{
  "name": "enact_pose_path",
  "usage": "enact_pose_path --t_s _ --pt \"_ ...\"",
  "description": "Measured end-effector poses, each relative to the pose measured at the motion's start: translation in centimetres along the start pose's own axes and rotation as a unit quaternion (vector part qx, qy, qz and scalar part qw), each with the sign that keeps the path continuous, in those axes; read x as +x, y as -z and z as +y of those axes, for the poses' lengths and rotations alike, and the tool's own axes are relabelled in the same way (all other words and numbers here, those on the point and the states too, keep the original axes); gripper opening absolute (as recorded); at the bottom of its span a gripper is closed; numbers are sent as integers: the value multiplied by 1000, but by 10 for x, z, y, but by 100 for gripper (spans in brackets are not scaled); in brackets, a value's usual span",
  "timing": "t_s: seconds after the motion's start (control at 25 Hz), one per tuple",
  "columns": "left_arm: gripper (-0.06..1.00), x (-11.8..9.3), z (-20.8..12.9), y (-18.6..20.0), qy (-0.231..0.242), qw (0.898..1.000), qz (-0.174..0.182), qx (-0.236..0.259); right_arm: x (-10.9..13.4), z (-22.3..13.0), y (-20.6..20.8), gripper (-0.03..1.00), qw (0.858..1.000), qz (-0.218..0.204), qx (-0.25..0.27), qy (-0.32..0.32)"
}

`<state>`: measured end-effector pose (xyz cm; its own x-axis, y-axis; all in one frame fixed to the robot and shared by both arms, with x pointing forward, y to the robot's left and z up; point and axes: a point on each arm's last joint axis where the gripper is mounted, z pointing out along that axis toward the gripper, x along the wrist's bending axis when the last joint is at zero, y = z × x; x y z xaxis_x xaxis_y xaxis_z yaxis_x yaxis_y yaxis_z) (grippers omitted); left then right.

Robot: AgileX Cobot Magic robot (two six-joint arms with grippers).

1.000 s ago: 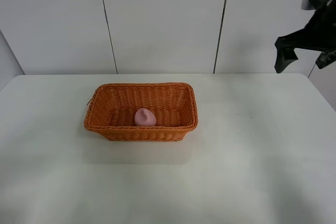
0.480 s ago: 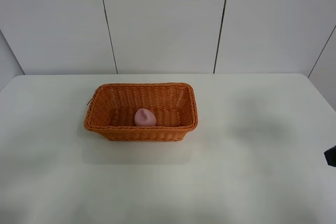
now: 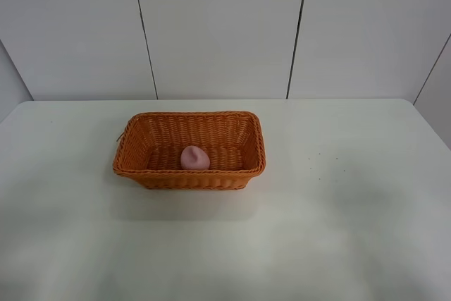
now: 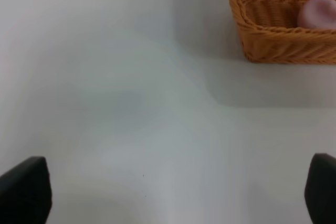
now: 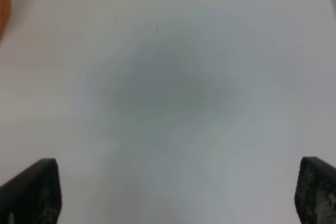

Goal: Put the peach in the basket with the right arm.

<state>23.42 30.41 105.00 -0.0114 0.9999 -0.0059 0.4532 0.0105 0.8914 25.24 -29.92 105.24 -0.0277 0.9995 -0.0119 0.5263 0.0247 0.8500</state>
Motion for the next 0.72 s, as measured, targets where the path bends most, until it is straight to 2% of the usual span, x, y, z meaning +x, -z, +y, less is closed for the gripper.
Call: enact_pose_path --t_s 0.24,0.72 --pt "99 0 0 0 0 1000 0 0 0 -9 14 68 999 0 -53 -1" --pt "99 0 0 0 0 1000 0 0 0 -9 14 68 999 0 -54 -1"
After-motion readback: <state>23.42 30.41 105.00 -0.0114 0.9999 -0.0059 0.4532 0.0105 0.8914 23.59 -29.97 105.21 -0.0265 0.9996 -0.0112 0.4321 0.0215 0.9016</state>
